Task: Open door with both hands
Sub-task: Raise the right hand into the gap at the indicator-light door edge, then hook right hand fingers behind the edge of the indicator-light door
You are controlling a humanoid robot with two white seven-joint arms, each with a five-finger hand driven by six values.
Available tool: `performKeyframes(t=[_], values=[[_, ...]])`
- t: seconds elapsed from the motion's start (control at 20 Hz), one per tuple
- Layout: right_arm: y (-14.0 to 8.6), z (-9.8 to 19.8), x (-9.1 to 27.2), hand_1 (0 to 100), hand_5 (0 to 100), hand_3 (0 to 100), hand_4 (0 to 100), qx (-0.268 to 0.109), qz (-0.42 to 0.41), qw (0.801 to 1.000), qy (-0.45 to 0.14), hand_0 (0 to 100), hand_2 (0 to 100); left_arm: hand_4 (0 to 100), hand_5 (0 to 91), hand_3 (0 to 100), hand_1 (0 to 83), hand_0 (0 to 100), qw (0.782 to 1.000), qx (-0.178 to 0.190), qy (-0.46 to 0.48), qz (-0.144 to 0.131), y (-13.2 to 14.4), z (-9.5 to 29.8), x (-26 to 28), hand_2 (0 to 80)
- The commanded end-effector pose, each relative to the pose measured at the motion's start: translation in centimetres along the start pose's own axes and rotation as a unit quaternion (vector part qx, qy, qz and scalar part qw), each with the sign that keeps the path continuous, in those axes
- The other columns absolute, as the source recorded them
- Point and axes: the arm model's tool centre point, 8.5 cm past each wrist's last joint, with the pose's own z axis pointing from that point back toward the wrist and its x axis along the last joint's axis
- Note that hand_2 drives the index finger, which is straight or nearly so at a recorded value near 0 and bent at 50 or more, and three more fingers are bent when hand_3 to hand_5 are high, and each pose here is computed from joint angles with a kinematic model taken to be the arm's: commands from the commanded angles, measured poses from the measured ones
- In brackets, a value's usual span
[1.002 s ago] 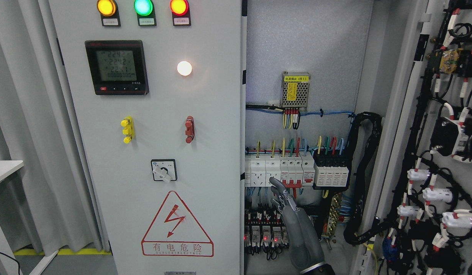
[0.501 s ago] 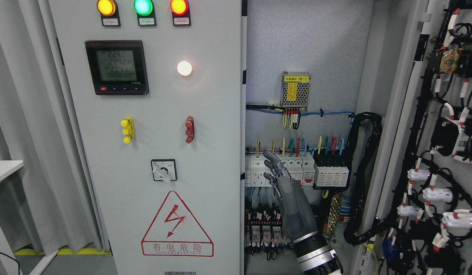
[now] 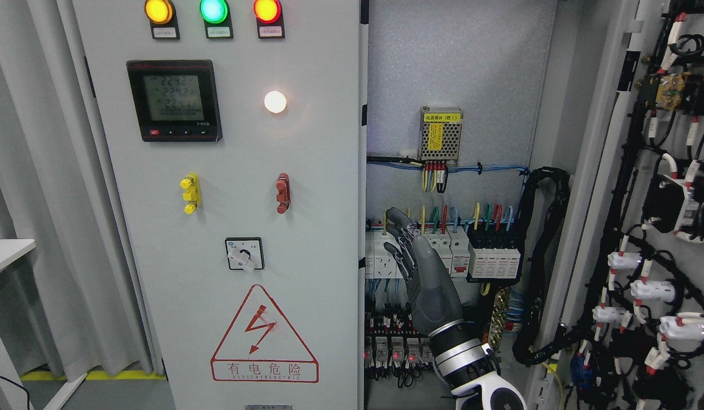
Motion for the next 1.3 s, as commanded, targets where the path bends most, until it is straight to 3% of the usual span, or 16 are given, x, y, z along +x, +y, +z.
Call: performKeyframes(t=[0.0,0.4,0.6,0.7,1.05,1.25], values=[[0.1,-1.4,-1.5,0,0,0,0,0.011,-0.005,0.999,0.032,22,0,4,0.0,3,0.0,30,1.0,0.007,-0.003,0.0,1.1,0.1,-0.1,2.8],[-0.2,-2.6,-1.1,0,0,0,0,0.014,-0.05,0.998,0.042,22,0,4,0.0,3,0.0,30,1.0,0.005,-0.005,0.0,0.9,0.0,0.0,2.8],[-0.3,-3.4,-0.9,0,0,0,0,0.019,-0.047,0.998,0.046,22,0,4,0.0,3,0.0,30,1.0,0.006,-0.005,0.0,1.0,0.0,0.0,2.8],[0.0,-3.5,-0.9,0,0,0,0,0.04,-0.049,0.997,0.054,22,0,4,0.0,3,0.0,30,1.0,0.006,-0.005,0.001,1.0,0.0,0.0,2.8],[-0.1,-3.6,-0.7,0,0,0,0,0.042,-0.051,0.997,0.05,22,0,4,0.0,3,0.0,30,1.0,0.006,-0.006,0.0,1.1,0.0,0.1,2.8],[-0.3,-3.7,-0.1,0,0,0,0,0.052,-0.108,0.992,0.038,22,0,4,0.0,3,0.0,30,1.0,0.006,-0.005,0.0,1.0,0.0,0.0,2.8]])
